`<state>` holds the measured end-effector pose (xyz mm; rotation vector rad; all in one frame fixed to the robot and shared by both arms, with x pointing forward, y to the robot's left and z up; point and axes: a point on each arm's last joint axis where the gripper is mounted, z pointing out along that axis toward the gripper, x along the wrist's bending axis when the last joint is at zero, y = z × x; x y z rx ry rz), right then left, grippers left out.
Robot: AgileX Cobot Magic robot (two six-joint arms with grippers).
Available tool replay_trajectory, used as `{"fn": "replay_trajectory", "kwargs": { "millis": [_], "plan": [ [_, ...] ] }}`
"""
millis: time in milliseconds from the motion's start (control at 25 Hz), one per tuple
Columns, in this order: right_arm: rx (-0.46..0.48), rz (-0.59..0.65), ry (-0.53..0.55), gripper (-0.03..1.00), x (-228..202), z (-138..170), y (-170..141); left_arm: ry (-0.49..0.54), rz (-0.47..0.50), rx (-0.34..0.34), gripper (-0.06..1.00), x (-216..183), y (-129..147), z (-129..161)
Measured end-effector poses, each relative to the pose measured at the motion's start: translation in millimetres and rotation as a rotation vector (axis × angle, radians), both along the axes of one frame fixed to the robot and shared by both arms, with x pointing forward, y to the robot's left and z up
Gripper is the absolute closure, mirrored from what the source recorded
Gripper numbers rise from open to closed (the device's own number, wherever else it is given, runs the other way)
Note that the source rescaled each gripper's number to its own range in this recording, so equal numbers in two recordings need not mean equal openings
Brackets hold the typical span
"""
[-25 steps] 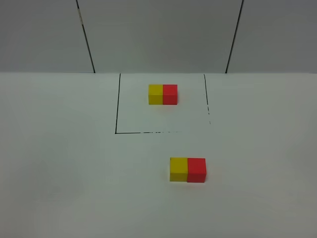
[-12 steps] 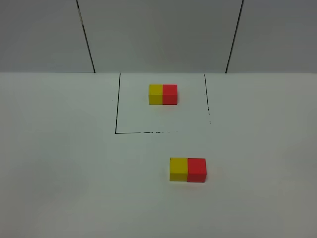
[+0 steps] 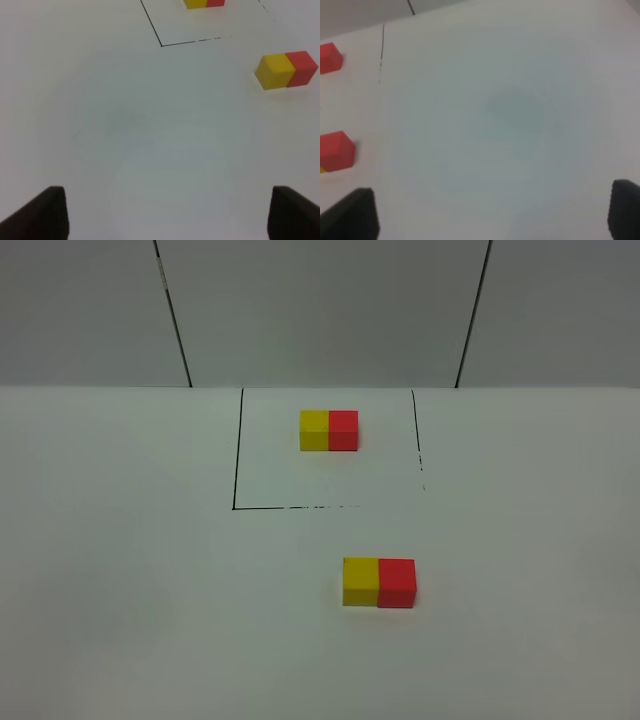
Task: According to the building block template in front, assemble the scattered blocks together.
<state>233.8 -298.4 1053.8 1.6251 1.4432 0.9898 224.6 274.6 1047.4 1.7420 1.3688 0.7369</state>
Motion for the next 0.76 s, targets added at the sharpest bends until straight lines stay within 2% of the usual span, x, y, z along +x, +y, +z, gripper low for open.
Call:
{"fn": "replay_trajectory", "kwargs": {
  "millis": [760],
  "plan": [
    [0.014,-0.014,0.016,0.15,0.8,-3.2,-0.7,0.000,0.000,0.000,0.25,0.0,0.0,0.0]
  ]
}}
